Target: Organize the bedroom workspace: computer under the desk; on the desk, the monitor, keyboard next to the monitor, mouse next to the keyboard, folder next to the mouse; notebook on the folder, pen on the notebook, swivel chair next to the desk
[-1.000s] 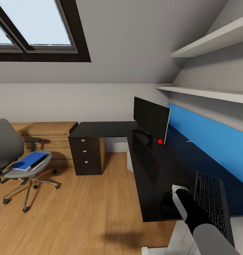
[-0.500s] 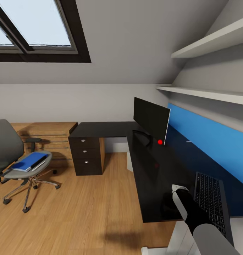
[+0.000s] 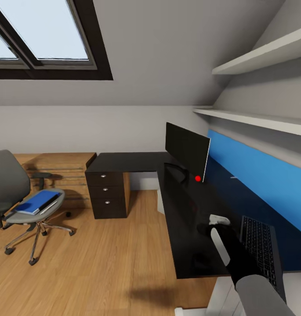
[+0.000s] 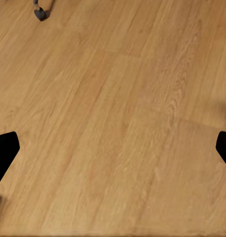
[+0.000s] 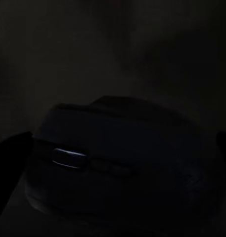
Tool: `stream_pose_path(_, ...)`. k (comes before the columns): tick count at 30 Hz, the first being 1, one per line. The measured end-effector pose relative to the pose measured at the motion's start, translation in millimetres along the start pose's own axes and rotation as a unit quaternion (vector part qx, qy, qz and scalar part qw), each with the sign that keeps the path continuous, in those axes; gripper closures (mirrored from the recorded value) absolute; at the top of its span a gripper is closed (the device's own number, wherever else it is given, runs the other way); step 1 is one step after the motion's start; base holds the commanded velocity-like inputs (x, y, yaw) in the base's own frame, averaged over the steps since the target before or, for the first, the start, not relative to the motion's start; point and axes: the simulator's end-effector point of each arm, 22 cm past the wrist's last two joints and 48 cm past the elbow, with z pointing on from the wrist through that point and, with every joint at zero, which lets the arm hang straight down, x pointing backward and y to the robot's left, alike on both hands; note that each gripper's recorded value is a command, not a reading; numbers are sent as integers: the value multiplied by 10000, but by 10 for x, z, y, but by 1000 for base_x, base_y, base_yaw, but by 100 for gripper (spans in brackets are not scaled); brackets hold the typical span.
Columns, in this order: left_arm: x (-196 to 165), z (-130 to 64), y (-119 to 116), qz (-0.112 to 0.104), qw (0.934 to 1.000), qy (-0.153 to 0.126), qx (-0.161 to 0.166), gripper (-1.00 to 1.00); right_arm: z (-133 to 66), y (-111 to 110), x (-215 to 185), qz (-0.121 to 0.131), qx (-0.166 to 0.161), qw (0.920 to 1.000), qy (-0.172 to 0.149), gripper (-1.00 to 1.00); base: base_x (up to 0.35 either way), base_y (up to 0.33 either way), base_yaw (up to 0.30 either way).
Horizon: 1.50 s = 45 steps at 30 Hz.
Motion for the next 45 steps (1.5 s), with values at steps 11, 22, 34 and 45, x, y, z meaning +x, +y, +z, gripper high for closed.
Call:
stream_pose_path(11,-102,-119,23,6,10000,2,3,-100,-304,604,-132,-401,-234,9987,-225,100,0,0,0)
stream_pose_path(22,-233,-152,21,-64,9997,-217,13,-100,-757,1348,196,-1025,-284,9929,-525,100,0,0,0)
stream_pose_path(34,-233,-152,25,-69,9997,-222,17,-100,-871,1703,302,-1315,-578,9880,-573,100,3,232,0)
stream_pose_path(45,-227,-158,17,-50,9998,-211,25,-100,-902,1756,253,-1220,-628,9881,-691,100,102,54,211)
